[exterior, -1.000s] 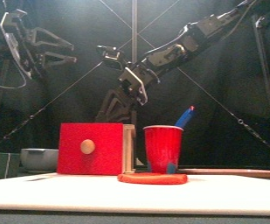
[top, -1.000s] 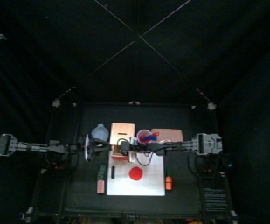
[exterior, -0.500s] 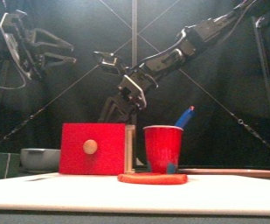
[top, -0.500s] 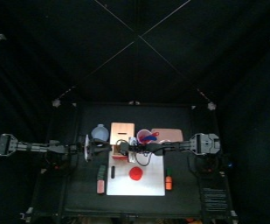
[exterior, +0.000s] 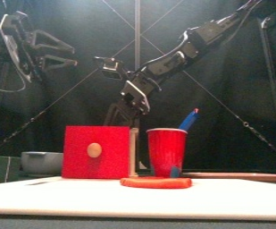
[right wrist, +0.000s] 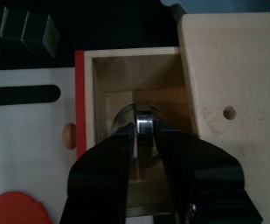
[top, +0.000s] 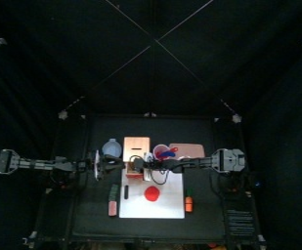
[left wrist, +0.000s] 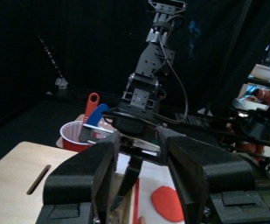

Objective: Get the cutter from the drawer then cut the dough then place the extra dough in the bowl
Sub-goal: Place the cutter on the board

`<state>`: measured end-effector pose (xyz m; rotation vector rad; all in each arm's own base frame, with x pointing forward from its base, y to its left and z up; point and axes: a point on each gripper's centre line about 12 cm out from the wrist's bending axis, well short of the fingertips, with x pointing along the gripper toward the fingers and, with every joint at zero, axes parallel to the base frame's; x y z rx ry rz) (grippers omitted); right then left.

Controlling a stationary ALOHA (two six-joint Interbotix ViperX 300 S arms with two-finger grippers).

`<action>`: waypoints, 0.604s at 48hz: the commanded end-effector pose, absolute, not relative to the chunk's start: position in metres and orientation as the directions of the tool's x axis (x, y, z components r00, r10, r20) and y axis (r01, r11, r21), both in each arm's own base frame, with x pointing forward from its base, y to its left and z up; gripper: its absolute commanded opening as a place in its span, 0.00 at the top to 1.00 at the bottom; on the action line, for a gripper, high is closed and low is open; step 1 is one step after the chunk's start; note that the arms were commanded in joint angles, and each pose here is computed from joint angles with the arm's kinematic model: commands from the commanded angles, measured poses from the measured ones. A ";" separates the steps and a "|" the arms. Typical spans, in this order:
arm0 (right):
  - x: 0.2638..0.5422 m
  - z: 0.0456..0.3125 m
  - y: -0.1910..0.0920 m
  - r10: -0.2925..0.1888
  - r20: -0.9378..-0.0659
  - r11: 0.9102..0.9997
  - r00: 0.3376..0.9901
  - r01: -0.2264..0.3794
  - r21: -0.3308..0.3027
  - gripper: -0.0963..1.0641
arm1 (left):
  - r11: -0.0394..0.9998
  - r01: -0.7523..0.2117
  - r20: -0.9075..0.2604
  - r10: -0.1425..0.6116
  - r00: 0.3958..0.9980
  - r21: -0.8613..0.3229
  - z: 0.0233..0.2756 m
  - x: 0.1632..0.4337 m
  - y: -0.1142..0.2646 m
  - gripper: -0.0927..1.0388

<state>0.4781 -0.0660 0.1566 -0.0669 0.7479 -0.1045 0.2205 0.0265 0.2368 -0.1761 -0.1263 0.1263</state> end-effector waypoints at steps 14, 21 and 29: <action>0.486 0.201 -0.049 -0.102 -0.596 0.991 0.796 0.031 -0.128 0.54 | 0.965 -0.154 0.108 0.179 0.978 -0.211 0.233 0.218 0.033 0.22; 0.481 0.214 -0.040 -0.090 -0.589 0.991 0.803 0.016 -0.130 0.54 | 0.961 -0.170 0.102 0.195 0.975 -0.218 0.231 0.216 0.036 0.22; 0.472 0.234 -0.039 -0.093 -0.562 0.989 0.822 0.014 -0.144 0.54 | 0.959 -0.177 0.102 0.203 0.974 -0.222 0.231 0.216 0.037 0.22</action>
